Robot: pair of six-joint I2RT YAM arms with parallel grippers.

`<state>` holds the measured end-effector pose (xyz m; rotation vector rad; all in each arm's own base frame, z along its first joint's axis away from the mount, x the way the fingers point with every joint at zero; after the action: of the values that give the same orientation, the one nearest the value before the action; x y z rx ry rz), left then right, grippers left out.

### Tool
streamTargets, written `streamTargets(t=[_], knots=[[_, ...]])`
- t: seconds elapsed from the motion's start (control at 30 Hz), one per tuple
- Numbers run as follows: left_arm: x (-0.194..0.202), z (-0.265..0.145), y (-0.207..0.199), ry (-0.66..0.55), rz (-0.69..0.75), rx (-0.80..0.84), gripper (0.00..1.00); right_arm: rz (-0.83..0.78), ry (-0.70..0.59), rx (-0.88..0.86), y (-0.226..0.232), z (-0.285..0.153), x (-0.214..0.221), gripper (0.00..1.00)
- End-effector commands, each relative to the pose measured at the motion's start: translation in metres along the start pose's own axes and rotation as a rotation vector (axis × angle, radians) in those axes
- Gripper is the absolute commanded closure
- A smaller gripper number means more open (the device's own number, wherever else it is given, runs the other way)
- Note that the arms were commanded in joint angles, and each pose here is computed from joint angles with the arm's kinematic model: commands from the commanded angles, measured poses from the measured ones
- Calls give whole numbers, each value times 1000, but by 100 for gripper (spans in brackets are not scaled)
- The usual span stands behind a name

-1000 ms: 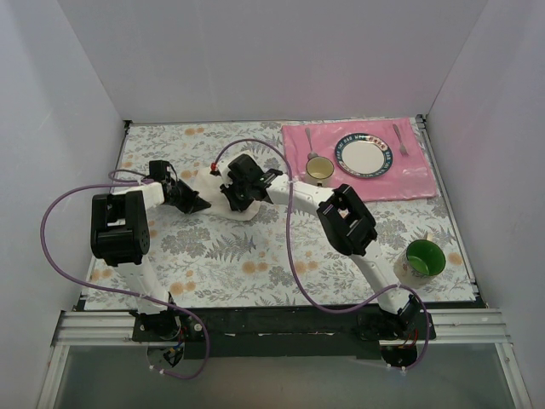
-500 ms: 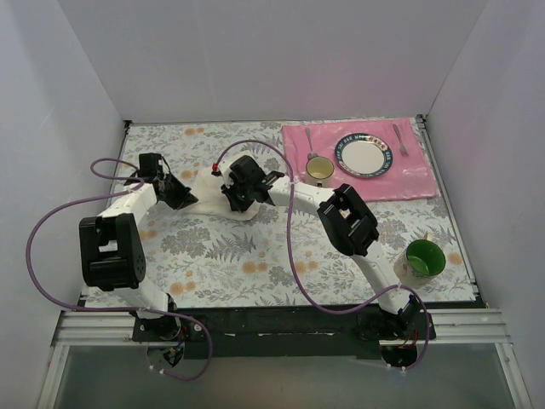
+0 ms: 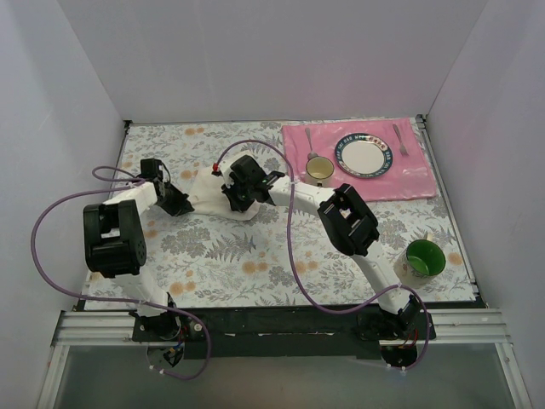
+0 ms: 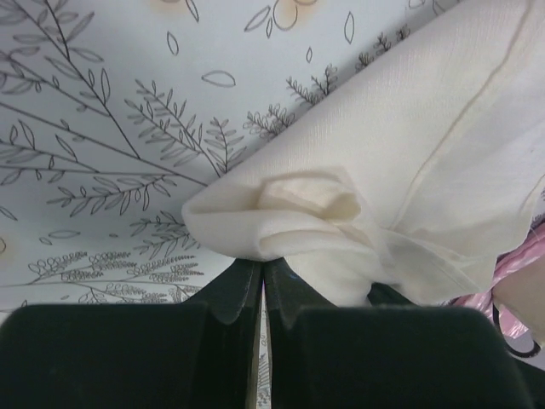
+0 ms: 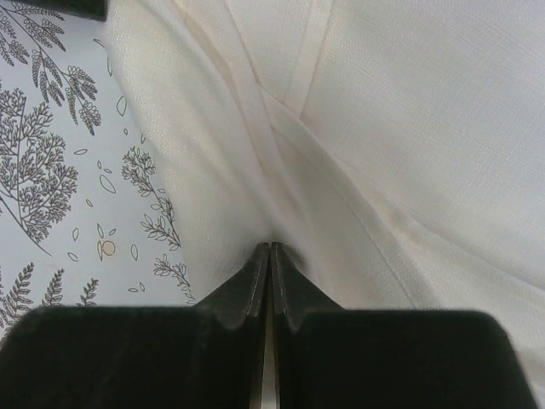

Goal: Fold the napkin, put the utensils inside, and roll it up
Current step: Roll the napkin with the utensil

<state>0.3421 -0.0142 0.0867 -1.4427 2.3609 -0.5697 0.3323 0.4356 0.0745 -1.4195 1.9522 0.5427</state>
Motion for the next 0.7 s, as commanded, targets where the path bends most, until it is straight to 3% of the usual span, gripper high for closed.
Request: streamTargets(t=[0.0,0.5,0.67], knots=[[-20,1,-20,-66,3,37,100,25,139,-45,11,1,38,91],[-26,25,-21,-35,-14,9,100,44,181,-76,20,0,60,93],[-25,-23,-38,-139,61,99,100,41,198,-91,25,-4,68,94]])
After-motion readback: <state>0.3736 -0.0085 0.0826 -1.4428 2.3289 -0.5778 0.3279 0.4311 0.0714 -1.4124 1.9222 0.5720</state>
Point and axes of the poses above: each gripper's point midway between its finger pads, its own z axis out along the fingers, its own y axis along the line the jaws close on, x = y × z, the point moved 6 cm from there along -z, back along the fingers, and after that the axes turned 15 degrees about -z, right-handed, at the moved point
